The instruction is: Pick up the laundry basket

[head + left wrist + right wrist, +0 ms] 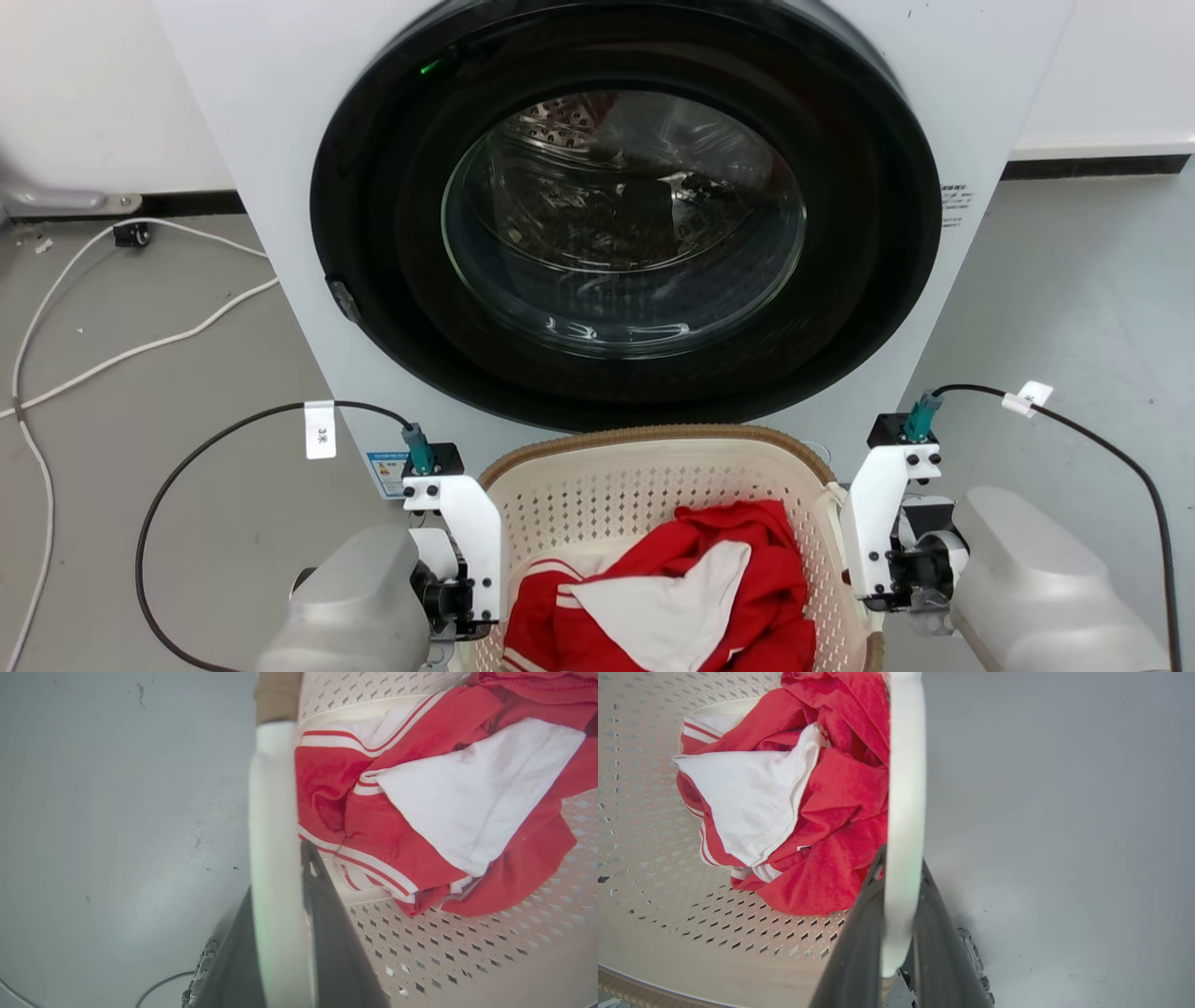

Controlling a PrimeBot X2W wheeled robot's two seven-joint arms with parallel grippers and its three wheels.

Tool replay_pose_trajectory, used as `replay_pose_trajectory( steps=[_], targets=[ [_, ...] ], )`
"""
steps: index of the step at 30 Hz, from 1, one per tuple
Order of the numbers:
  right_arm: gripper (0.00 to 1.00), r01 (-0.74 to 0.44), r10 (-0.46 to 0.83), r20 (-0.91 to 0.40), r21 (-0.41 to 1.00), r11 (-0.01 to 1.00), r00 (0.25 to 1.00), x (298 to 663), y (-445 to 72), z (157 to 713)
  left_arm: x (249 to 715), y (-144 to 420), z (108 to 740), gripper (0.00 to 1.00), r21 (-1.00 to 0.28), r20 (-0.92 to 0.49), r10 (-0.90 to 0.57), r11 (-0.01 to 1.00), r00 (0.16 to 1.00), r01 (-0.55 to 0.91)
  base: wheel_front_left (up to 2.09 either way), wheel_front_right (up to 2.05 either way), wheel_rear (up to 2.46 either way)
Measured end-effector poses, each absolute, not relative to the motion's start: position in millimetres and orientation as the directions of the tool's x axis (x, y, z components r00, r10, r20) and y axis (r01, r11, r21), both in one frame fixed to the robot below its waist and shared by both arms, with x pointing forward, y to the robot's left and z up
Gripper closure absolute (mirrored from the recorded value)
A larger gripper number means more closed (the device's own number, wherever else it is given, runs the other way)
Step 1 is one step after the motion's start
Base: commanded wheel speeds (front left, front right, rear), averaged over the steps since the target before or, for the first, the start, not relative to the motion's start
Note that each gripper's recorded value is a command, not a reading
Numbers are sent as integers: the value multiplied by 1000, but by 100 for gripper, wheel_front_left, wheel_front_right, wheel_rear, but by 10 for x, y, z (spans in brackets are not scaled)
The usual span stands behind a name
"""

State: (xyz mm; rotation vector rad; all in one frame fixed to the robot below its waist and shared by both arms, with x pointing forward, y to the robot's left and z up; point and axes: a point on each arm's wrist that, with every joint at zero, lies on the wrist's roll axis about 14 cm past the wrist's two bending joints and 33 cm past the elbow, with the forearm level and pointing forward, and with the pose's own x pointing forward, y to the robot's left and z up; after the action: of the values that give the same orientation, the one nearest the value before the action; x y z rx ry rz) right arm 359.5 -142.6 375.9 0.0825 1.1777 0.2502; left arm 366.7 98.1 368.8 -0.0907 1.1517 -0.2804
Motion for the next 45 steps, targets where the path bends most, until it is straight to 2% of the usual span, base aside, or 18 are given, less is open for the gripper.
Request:
replay_pose_trajectory(
  steps=[19, 45],
  targets=[
    [100, -147, 246, -909, 207, 967, 336, 3343, -1394, 3729, 3419, 1009, 3669, 100, -214, -902, -256, 964, 347, 155, 0, 0, 0],
    [100, -145, 247, -923, 212, 966, 295, 3273, -1359, 3689, 3491, 1033, 3711, 100, -200, -894, -249, 966, 371, 167, 0, 0, 0]
  ],
)
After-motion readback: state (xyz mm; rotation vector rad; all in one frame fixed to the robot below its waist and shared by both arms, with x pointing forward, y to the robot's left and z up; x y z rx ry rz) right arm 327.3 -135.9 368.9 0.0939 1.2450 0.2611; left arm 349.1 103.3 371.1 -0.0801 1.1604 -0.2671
